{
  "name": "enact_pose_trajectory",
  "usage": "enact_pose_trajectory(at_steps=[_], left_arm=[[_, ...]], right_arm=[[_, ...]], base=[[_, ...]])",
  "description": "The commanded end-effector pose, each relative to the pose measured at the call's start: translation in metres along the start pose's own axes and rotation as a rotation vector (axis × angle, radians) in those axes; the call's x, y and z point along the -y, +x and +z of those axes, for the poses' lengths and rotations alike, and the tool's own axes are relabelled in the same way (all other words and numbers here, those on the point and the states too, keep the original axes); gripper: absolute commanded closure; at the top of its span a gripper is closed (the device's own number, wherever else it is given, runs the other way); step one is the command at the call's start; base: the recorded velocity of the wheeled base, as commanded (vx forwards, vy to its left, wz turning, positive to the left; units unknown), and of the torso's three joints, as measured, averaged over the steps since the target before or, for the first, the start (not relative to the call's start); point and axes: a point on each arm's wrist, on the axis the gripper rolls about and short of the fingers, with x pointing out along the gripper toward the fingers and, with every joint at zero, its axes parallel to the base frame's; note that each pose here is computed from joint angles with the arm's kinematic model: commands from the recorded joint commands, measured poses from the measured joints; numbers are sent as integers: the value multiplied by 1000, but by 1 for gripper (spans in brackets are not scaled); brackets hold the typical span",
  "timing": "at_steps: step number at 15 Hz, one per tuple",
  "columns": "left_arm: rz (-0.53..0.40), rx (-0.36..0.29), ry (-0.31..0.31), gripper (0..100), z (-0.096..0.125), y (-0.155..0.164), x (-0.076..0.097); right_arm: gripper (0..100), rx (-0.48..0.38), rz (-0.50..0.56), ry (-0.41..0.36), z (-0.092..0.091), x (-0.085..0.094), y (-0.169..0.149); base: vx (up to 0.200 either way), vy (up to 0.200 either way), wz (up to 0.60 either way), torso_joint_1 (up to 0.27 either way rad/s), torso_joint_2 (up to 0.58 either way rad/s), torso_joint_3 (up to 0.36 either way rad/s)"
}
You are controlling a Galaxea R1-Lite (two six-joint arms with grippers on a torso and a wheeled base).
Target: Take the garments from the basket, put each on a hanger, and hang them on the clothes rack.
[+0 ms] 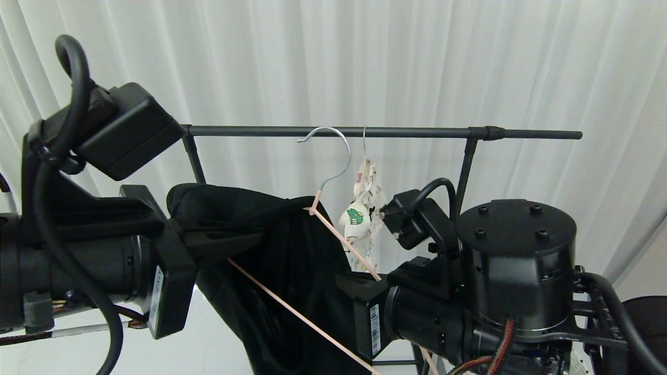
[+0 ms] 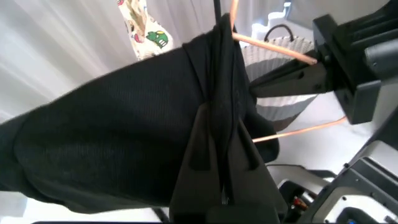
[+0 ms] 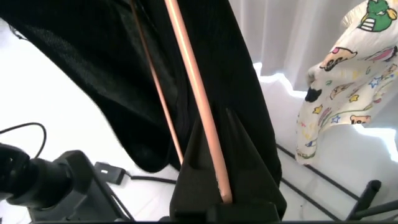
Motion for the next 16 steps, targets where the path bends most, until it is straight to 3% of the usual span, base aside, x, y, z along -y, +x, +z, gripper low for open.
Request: enact_pose_trajectory(at_steps=[1, 7, 8, 16], left_arm=[[0, -3, 36, 100, 0, 3, 0], [17, 25, 33, 100, 7, 0, -3], [18, 32, 34, 0, 8, -2, -4], [58, 59, 20, 0, 11, -10, -10]], right_arm=[[100, 6, -5, -1, 1, -1, -1], [100, 29, -22, -49, 4, 0, -6], [100, 51, -14, -61, 7, -1, -8], [100, 140, -26, -246, 11, 7, -11]], base=[[0, 0, 0, 0, 0, 0], [0, 0, 0, 0, 0, 0], [0, 0, 0, 0, 0, 0], [0, 0, 0, 0, 0, 0]])
